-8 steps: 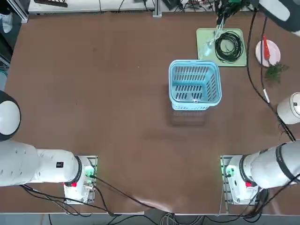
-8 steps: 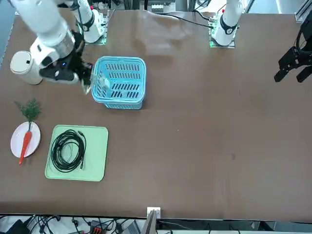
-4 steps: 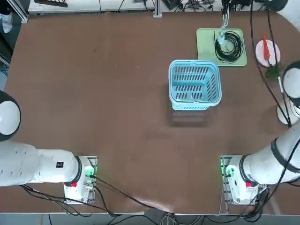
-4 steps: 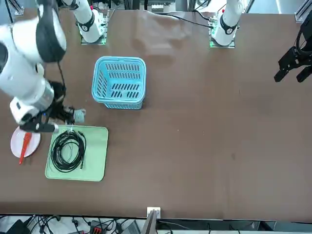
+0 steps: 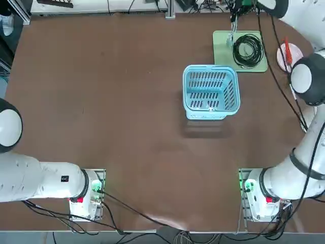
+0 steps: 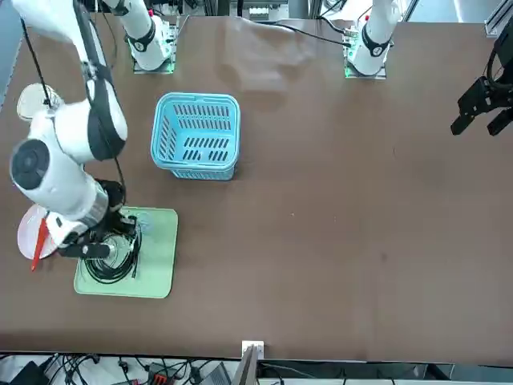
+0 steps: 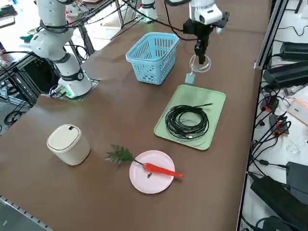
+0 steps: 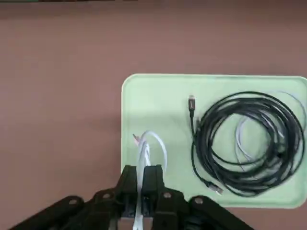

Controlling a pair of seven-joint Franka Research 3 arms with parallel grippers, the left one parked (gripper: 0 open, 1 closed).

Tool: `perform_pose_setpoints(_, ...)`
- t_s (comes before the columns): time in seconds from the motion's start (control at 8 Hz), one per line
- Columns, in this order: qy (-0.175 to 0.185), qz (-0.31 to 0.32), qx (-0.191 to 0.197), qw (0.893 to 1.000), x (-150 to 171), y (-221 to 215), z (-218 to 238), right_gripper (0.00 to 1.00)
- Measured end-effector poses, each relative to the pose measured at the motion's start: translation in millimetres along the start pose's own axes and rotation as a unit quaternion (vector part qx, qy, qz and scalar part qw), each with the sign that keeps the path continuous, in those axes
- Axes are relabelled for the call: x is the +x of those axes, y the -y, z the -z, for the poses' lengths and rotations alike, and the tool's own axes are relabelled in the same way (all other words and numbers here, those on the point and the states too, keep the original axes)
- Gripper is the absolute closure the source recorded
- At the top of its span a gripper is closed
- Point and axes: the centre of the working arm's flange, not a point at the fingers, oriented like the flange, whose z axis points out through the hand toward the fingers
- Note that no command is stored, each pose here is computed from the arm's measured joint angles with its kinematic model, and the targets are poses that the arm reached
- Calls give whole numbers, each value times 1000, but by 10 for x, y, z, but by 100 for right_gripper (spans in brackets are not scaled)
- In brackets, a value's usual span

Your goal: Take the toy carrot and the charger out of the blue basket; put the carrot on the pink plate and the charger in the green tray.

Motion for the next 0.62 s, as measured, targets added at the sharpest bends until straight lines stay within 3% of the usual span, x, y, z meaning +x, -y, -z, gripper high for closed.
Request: perform_pose_setpoints(0.62, -13, -1, 8, 1000, 115, 18, -633, 96)
